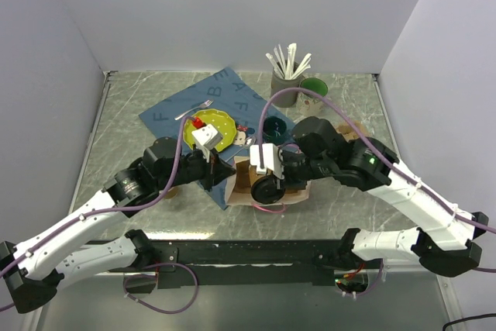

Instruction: Pack the takeout coffee

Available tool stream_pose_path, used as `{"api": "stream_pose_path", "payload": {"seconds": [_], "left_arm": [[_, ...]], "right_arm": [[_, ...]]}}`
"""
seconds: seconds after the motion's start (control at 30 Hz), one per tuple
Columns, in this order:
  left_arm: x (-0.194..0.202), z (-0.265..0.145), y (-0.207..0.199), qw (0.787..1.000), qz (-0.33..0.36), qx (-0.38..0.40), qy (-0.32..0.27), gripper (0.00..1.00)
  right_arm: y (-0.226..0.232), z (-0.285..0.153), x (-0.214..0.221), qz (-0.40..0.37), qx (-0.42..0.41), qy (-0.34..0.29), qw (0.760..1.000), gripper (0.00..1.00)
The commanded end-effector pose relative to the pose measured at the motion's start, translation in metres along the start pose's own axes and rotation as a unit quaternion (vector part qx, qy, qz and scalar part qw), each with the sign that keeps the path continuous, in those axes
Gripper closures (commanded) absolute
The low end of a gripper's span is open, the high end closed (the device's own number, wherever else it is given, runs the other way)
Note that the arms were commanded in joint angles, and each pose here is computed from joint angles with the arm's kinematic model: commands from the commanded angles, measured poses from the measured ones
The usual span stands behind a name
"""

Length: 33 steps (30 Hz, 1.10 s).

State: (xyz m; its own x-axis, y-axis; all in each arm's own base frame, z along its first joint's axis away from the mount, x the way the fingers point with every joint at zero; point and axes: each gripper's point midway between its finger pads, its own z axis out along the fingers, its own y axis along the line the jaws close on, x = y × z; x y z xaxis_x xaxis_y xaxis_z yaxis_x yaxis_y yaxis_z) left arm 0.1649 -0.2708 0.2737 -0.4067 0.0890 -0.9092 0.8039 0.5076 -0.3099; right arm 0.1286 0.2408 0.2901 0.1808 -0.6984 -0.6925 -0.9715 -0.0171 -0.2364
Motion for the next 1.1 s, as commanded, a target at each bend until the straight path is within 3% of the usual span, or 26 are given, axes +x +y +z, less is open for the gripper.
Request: {"api": "stream_pose_path", "payload": {"seconds": [0.0,0.43,0.57,0.67,0.83,0.97,1.07], "left_arm": [[-0.014,-0.006,0.002,1.0,-0.003,-0.02,-0.008,0.99],[-0.006,-0.007,0.013,0.999,0.002,-0.05,0.018,0.99],[-0.006,-0.009,0.014,0.998,-0.001,-0.055,0.018,0.99],[-0.004,-0.011,0.012,0.999,0.0,-0.05,0.021,0.99],[0.005,-0.018,0.007,0.999,0.001,-0.036,0.038,0.99],[0.009,-0.024,-0.001,0.999,0.011,-0.012,0.044,0.99],[0.012,-0.032,-0.009,0.998,0.027,0.012,0.05,0.99]], "right_arm": [[0.009,-0.027,-0.029,0.036,-0.007,-0.048,0.998,1.0],[-0.006,-0.089,-0.13,0.111,0.007,-0.216,0.97,1.0],[-0.013,-0.098,-0.15,0.128,0.009,-0.238,0.963,1.0],[-0.033,-0.114,-0.167,0.162,0.048,-0.277,0.946,1.0],[-0.076,-0.143,-0.193,0.233,0.124,-0.357,0.896,1.0],[-0.109,-0.149,-0.19,0.307,0.176,-0.376,0.857,1.0],[-0.13,-0.145,-0.166,0.364,0.231,-0.356,0.829,1.0]]}}
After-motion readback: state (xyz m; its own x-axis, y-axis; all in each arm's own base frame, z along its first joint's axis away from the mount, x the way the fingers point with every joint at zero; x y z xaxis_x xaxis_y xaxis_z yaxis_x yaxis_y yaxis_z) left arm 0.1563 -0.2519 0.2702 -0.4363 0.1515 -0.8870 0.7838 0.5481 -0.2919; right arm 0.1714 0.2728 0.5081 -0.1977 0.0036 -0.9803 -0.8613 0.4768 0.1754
